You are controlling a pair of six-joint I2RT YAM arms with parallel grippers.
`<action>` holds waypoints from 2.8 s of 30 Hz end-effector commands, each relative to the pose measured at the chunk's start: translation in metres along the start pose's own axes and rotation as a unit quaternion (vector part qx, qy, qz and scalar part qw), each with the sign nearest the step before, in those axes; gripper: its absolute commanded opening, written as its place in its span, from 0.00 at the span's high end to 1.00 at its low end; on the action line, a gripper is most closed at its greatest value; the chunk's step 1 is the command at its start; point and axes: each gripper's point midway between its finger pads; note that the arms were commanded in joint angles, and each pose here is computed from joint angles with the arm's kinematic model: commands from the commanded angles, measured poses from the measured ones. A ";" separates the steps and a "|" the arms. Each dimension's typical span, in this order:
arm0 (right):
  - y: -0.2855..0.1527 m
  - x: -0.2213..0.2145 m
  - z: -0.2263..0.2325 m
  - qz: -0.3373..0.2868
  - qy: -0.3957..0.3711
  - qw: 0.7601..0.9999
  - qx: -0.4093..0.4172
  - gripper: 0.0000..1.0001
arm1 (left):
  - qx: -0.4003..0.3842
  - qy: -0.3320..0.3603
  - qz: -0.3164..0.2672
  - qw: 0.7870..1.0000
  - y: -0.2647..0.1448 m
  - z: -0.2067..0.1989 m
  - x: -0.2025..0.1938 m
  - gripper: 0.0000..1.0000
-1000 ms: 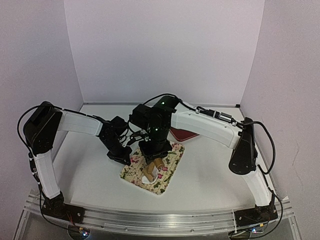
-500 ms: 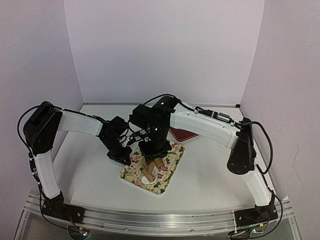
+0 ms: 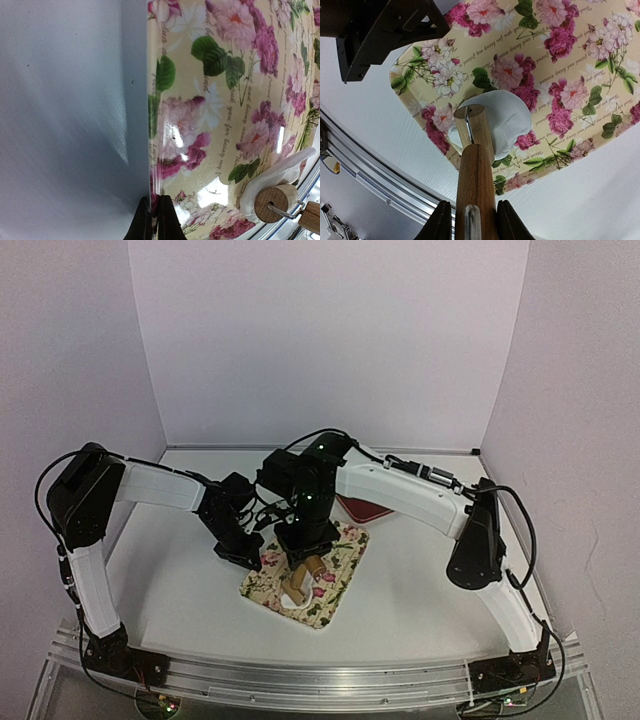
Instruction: Roll out the dumpling wrappers from the dough
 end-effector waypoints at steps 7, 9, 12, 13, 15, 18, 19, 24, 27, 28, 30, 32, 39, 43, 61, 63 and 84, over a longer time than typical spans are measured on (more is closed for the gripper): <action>0.090 -0.060 -0.046 0.178 0.031 0.978 -0.102 1.00 | 0.014 -0.001 0.034 0.999 0.021 0.008 -0.014 1.00; 0.086 -0.063 -0.059 0.184 0.052 0.975 -0.109 1.00 | 0.022 0.000 0.038 0.999 0.022 0.012 -0.018 1.00; 0.080 -0.062 -0.080 0.182 0.086 0.973 -0.111 1.00 | 0.033 0.002 0.043 0.999 0.025 0.018 -0.027 1.00; 0.079 -0.064 -0.090 0.186 0.096 0.971 -0.115 1.00 | 0.036 0.002 0.044 0.998 0.026 0.020 -0.029 1.00; 0.077 -0.065 -0.106 0.190 0.110 0.968 -0.120 1.00 | 0.041 0.001 0.048 0.998 0.028 0.024 -0.035 1.00; 0.078 -0.069 -0.130 0.202 0.125 0.963 -0.129 1.00 | 0.045 -0.002 0.053 0.998 0.030 0.028 -0.042 1.00; 0.078 -0.069 -0.136 0.204 0.128 0.962 -0.131 1.00 | 0.046 -0.004 0.054 0.998 0.031 0.029 -0.044 1.00; 0.081 -0.072 -0.163 0.216 0.144 0.955 -0.145 1.00 | 0.052 -0.014 0.058 0.997 0.032 0.034 -0.051 1.00; 0.083 -0.075 -0.176 0.223 0.152 0.951 -0.149 1.00 | 0.057 -0.021 0.058 0.996 0.032 0.039 -0.054 1.00; 0.082 -0.076 -0.179 0.224 0.153 0.951 -0.151 1.00 | 0.057 -0.023 0.058 0.996 0.032 0.040 -0.054 1.00; 0.082 -0.078 -0.188 0.228 0.157 0.948 -0.155 1.00 | 0.059 -0.025 0.056 0.996 0.032 0.042 -0.053 1.00; 0.080 -0.081 -0.198 0.232 0.163 0.946 -0.159 1.00 | 0.063 -0.027 0.056 0.996 0.031 0.044 -0.052 1.00; 0.075 -0.087 -0.224 0.237 0.178 0.941 -0.166 1.00 | 0.071 -0.037 0.056 0.995 0.028 0.051 -0.051 1.00; 0.073 -0.089 -0.233 0.239 0.183 0.939 -0.167 1.00 | 0.073 -0.044 0.058 0.995 0.028 0.054 -0.051 1.00; 0.067 -0.090 -0.262 0.239 0.200 0.936 -0.163 1.00 | 0.085 -0.071 0.060 0.992 0.025 0.067 -0.049 1.00; 0.065 -0.091 -0.267 0.239 0.203 0.935 -0.164 1.00 | 0.087 -0.074 0.059 0.992 0.025 0.069 -0.049 1.00; 0.058 -0.088 -0.293 0.223 0.223 0.935 -0.162 1.00 | 0.086 -0.088 0.054 0.991 0.022 0.076 -0.041 1.00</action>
Point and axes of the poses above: each gripper's point midway between its finger pads, its own y axis out along the fingers, its own z axis along the line the jaws close on, x = y × z, and after that the axes turned 4 degrees about y, right-handed
